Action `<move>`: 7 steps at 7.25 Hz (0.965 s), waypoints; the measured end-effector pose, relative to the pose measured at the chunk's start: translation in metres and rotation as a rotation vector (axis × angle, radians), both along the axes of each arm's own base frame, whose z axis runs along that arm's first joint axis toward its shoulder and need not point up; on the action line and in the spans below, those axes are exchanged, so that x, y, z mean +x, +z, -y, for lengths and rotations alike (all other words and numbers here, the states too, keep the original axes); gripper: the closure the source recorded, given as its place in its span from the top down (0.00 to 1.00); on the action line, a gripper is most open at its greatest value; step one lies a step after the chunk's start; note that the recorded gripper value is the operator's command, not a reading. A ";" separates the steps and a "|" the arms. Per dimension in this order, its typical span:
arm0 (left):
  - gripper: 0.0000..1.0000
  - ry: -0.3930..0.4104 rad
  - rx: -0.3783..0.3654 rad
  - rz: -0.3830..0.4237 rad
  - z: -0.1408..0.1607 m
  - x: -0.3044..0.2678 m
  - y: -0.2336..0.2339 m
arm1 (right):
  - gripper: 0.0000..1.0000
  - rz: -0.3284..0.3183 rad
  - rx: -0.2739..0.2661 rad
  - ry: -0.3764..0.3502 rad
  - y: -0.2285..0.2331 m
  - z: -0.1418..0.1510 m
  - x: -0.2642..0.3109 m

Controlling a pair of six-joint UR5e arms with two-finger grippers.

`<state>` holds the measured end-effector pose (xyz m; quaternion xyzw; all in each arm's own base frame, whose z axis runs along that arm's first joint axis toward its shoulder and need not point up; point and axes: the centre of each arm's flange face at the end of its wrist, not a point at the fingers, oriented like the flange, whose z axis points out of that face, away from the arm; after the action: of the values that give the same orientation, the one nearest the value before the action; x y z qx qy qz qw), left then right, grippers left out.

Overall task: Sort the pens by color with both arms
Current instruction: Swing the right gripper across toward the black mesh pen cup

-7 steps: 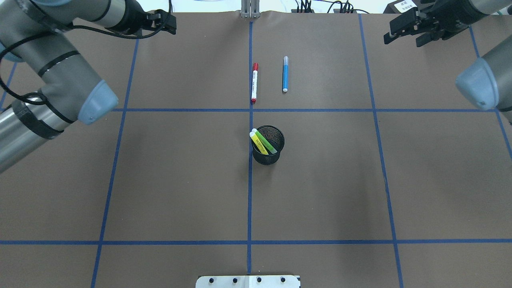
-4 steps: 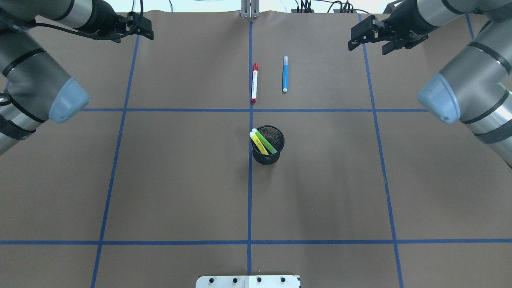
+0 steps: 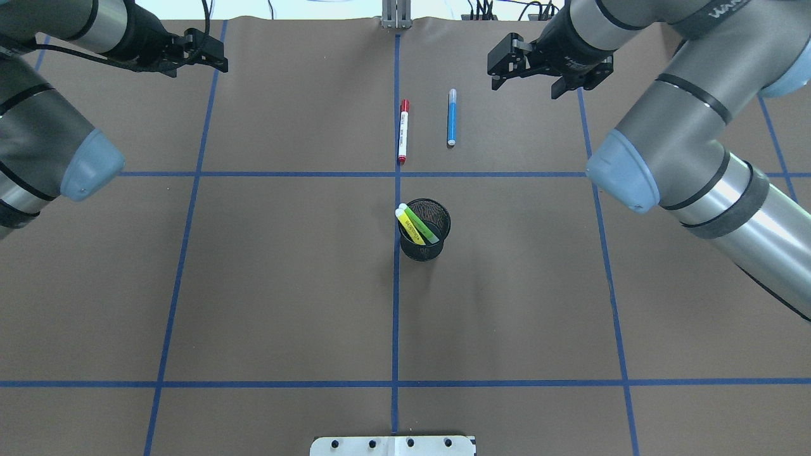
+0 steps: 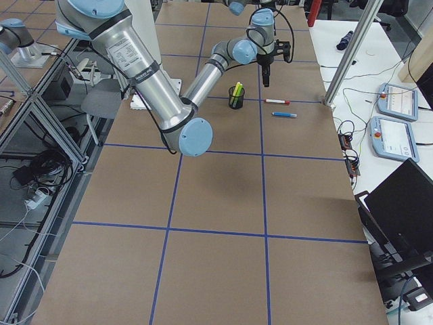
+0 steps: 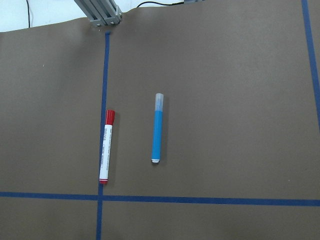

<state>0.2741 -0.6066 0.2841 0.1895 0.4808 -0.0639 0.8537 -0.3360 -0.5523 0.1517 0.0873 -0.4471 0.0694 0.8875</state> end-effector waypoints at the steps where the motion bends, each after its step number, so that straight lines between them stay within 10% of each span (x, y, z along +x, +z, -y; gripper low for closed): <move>1: 0.99 0.000 -0.001 0.001 0.000 0.000 0.001 | 1.00 -0.015 -0.008 -0.008 -0.012 -0.004 -0.011; 7: 0.99 0.027 -0.016 0.024 -0.006 -0.004 0.025 | 1.00 -0.161 -0.161 -0.080 -0.062 -0.009 -0.084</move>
<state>0.2706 -0.6006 0.3093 0.1769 0.4727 -0.0537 0.8616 -0.4196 -0.5437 0.0898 0.0030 -0.3706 0.0626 0.9267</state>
